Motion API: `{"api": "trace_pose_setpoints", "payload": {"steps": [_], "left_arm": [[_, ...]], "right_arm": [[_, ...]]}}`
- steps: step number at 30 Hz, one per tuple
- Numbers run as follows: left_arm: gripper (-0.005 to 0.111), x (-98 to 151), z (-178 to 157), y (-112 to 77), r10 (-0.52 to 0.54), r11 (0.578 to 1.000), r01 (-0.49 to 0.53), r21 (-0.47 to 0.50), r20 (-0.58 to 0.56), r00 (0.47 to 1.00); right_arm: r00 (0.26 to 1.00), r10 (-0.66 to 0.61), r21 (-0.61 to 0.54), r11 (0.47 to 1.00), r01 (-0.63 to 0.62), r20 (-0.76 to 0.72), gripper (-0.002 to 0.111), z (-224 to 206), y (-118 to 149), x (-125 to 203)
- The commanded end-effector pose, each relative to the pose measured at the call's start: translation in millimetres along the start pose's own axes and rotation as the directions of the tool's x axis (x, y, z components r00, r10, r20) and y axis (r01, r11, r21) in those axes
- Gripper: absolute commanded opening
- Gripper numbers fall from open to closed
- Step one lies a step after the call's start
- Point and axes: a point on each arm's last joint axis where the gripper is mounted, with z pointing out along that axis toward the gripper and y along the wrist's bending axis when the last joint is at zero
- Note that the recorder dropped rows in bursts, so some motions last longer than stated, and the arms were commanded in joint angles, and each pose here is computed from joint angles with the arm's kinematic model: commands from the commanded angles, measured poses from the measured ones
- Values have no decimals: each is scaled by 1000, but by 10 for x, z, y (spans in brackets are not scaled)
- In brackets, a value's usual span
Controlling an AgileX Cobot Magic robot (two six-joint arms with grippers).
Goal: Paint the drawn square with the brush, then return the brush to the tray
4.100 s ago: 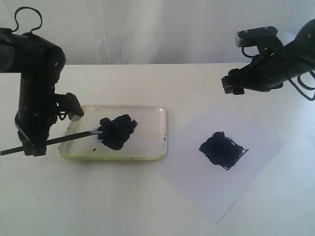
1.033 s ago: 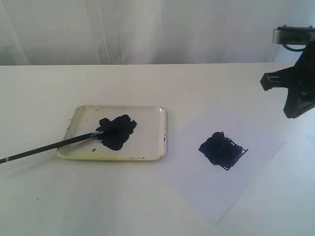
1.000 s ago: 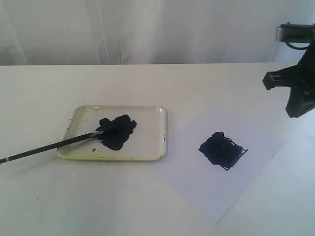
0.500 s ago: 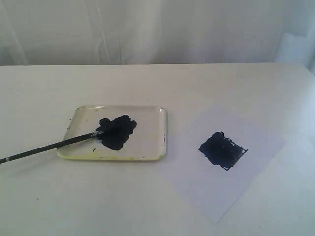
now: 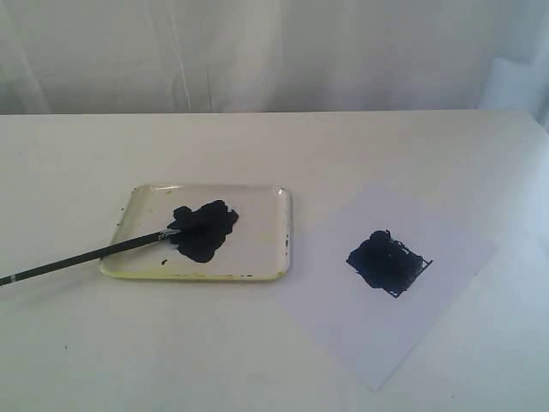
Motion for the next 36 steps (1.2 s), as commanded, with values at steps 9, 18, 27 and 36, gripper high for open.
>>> {"api": "trace_pose_setpoints", "payload": {"steps": [9, 18, 27, 36], "left_arm": [[0, 169, 37, -19, -5, 1000, 5, 8, -108, 994], [0, 307, 491, -52, -12, 1000, 14, 12, -122, 992], [0, 899, 1336, -176, -72, 997, 77, 25, -182, 981], [0, 1431, 1811, -274, -82, 996, 84, 19, -93, 992]], "right_arm": [[997, -51, 95, 994, 45, 61, 0, -207, -47, 150], [996, -52, 96, 994, 45, 68, 0, 313, -82, 340], [998, -44, 93, 995, 40, 42, 0, 1029, -110, 906], [995, -48, 97, 995, 40, 82, 0, 1416, -112, 1430]]}}
